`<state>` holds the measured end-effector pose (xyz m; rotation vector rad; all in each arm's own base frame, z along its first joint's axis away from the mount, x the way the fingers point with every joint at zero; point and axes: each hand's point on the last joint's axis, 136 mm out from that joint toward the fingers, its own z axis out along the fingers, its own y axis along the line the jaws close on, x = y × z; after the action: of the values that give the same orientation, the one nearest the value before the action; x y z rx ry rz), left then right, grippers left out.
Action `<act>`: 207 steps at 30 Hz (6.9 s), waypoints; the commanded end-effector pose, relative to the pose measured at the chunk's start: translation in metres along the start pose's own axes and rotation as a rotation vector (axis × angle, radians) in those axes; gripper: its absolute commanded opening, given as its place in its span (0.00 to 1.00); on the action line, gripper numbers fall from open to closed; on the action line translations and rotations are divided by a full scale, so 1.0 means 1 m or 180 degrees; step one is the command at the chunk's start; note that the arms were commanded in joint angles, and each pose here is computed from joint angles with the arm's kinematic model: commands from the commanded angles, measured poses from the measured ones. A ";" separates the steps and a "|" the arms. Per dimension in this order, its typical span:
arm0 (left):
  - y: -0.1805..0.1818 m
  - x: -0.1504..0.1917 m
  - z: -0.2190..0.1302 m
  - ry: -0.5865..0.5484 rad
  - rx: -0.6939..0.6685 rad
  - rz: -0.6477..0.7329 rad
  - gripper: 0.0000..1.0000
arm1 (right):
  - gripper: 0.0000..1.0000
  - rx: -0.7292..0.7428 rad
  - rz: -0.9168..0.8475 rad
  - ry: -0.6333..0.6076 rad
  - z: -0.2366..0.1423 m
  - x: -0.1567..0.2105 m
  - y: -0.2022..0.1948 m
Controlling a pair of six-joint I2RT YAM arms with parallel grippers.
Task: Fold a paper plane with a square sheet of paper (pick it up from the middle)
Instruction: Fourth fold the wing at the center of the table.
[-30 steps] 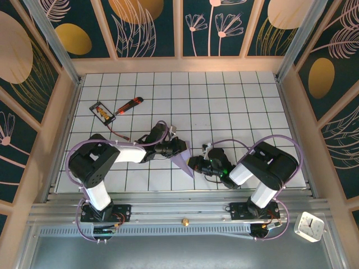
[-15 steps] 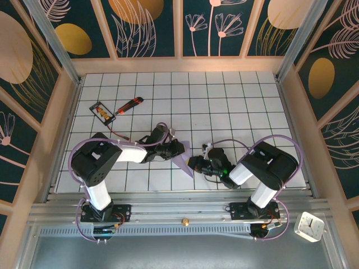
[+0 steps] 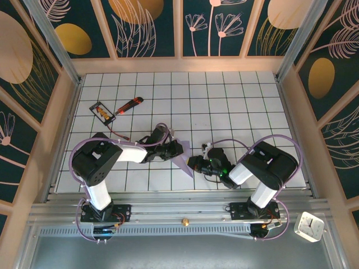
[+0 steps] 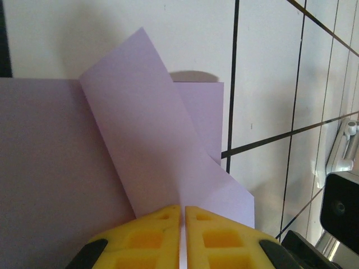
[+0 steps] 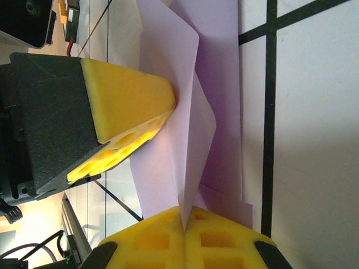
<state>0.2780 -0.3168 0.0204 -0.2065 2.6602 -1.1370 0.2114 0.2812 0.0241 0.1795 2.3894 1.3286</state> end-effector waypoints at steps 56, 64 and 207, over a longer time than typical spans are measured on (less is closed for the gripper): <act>0.017 0.004 -0.001 0.0010 -0.0026 -0.0119 0.15 | 0.00 0.0632 -0.0232 0.0177 -0.008 0.014 -0.020; -0.032 -0.009 -0.027 -0.0145 0.0413 0.0023 0.29 | 0.00 0.1091 -0.0751 0.0060 -0.017 -0.007 -0.026; 0.056 -0.001 0.016 0.0279 -0.0767 0.0244 0.19 | 0.19 0.0472 -0.1027 0.0072 -0.040 -0.027 0.026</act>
<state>0.2943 -0.3214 0.0156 -0.0392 2.7170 -1.0516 0.2133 0.2555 0.0578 -0.1408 2.4389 1.0231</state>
